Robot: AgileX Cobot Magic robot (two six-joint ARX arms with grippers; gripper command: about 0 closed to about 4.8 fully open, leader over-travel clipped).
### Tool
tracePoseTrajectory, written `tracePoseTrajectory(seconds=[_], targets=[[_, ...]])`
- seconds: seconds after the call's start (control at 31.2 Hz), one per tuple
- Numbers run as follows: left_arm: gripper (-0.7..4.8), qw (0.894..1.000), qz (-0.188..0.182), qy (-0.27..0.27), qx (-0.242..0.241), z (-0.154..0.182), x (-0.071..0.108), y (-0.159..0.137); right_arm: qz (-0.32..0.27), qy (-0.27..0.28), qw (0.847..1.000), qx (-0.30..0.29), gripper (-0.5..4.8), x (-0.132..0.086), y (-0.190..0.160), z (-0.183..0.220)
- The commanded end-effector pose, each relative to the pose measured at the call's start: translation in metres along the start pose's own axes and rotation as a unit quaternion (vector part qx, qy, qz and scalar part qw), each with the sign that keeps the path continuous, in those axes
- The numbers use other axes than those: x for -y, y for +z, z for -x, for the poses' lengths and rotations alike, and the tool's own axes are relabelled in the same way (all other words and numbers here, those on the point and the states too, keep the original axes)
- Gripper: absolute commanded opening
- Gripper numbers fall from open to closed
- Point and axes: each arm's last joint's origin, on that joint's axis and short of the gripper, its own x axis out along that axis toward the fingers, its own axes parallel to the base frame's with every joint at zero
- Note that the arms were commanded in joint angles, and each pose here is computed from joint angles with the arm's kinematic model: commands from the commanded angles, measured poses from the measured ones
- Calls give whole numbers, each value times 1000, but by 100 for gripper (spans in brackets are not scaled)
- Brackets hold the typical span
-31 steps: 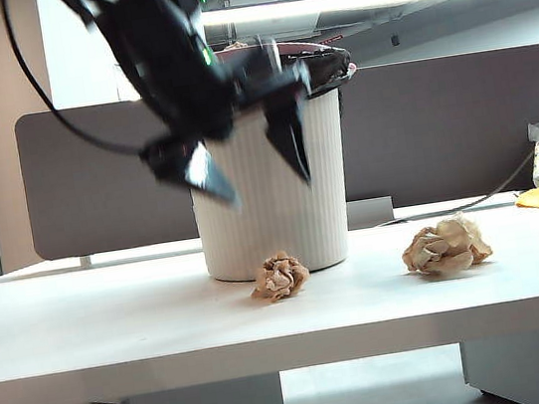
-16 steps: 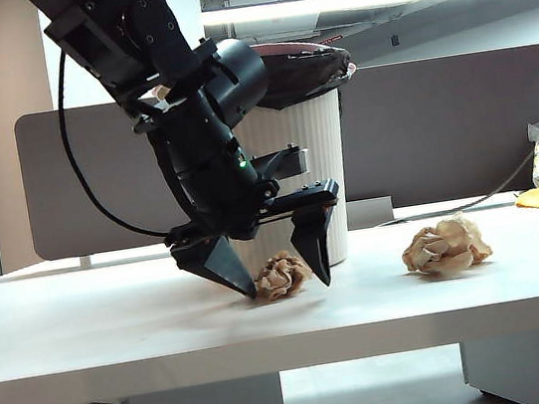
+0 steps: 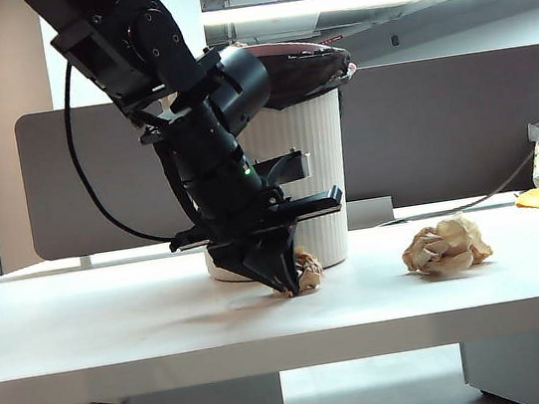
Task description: Pick up all the trash on the table and put it in the trash can.
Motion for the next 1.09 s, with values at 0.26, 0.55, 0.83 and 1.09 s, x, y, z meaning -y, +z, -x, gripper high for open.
tracePoseTrajectory(seconds=[0.26, 0.55, 0.83, 1.09], targets=[[-5, 993, -5, -37, 110, 89, 9, 34, 16, -1, 999, 41, -8, -2, 7, 8], [-5, 915, -37, -50, 400, 215, 13, 76, 29, -32, 989, 144, -8, -4, 24, 22], [-5, 905, -13, 15, 425, 231, -34, 129, 36, -27, 977, 207, -8, -4, 38, 20], [-3, 926, -20, -8, 376, 192, -50, 160, 25, -22, 978, 206, -8, -4, 40, 17]])
